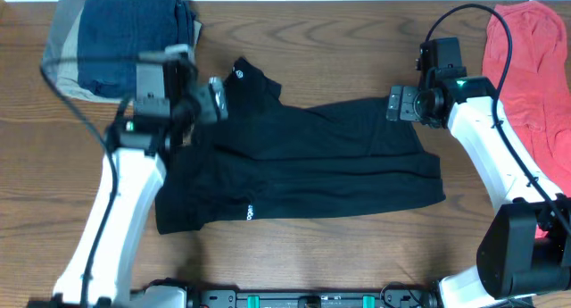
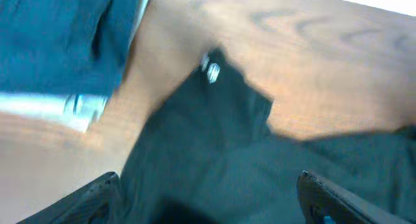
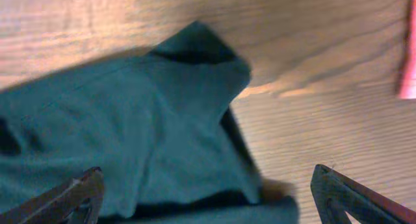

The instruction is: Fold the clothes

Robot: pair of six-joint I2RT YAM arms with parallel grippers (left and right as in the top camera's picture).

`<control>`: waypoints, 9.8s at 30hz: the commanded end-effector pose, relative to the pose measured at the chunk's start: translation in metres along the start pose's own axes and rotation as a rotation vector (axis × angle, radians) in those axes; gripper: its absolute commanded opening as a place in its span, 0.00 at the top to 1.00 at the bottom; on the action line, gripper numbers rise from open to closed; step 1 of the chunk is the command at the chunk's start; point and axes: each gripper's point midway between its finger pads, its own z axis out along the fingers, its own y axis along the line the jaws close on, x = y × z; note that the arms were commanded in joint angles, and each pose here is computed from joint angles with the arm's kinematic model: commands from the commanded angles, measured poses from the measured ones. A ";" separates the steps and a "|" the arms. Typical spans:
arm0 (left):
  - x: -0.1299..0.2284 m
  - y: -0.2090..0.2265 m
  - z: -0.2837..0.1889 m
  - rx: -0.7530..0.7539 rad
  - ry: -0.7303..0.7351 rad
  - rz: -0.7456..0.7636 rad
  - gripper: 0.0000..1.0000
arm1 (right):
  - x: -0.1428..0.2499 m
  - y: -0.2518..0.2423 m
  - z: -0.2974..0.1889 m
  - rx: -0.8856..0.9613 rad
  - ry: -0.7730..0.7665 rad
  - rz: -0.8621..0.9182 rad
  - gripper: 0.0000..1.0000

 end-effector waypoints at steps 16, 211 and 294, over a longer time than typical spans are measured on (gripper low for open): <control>-0.030 0.009 0.162 0.008 0.140 0.183 0.11 | 0.081 -0.011 0.041 -0.011 0.188 -0.025 0.01; 0.092 0.022 -0.009 -0.073 0.765 0.131 0.93 | 0.074 -0.013 0.075 -0.099 0.544 -0.059 0.99; 0.098 0.016 -0.060 -0.066 0.685 0.106 0.94 | 0.085 0.033 0.058 -0.237 0.634 0.139 0.30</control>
